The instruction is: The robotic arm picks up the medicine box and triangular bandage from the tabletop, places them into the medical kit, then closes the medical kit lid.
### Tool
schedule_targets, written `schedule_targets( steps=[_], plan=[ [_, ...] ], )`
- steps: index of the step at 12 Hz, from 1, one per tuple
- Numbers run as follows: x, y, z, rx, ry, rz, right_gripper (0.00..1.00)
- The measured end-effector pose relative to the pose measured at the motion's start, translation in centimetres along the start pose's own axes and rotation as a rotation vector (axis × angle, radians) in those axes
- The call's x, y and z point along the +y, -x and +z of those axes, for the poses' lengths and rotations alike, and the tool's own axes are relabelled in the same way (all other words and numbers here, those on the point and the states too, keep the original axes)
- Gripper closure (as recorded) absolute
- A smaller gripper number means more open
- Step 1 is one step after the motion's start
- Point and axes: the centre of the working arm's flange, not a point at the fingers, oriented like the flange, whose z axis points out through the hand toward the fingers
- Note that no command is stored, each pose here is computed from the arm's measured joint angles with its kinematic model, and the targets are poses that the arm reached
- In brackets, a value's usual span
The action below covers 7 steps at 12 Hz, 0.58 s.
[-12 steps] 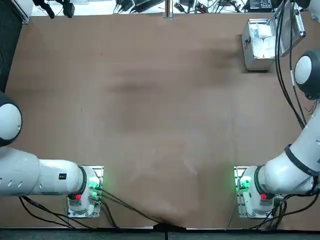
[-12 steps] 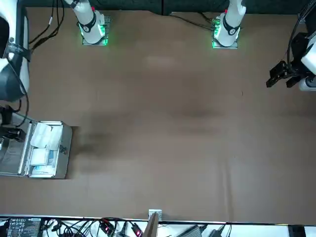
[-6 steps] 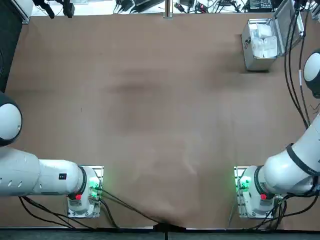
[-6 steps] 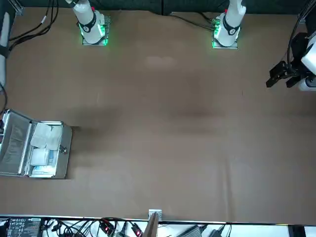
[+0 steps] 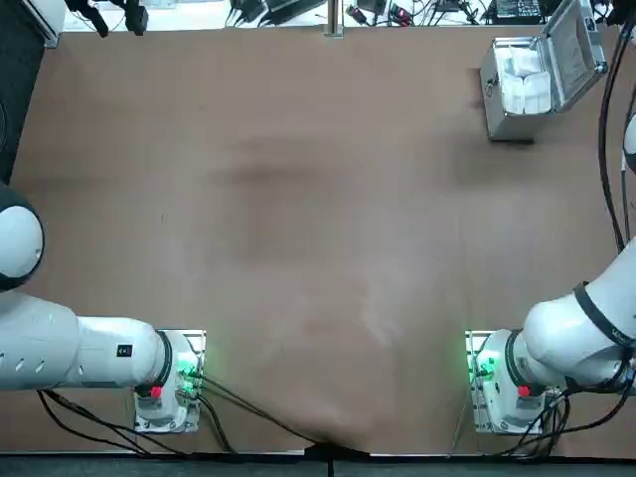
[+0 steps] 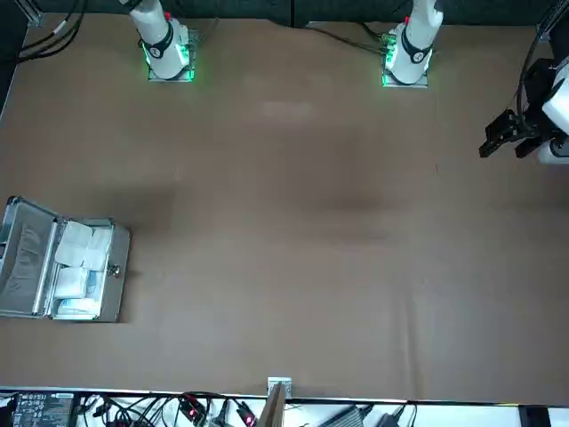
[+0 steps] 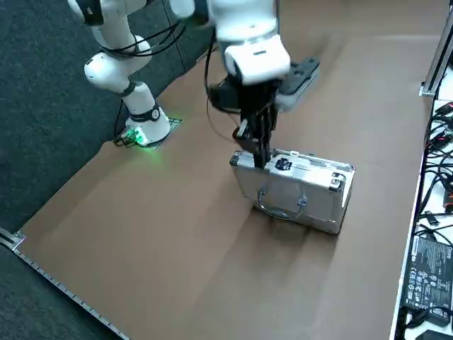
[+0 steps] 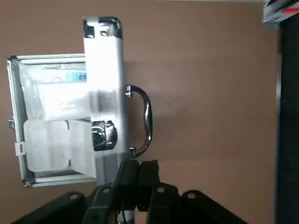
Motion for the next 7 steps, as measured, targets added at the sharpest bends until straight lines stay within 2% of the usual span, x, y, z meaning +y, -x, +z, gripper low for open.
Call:
schedule_targets(
  steps=[4,7],
  plan=[
    [3.0,0.6,3.5,0.014,-0.167,0.075,0.99],
    [3.7,0.7,4.9,0.015,-0.217,0.098,0.99]
  ],
)
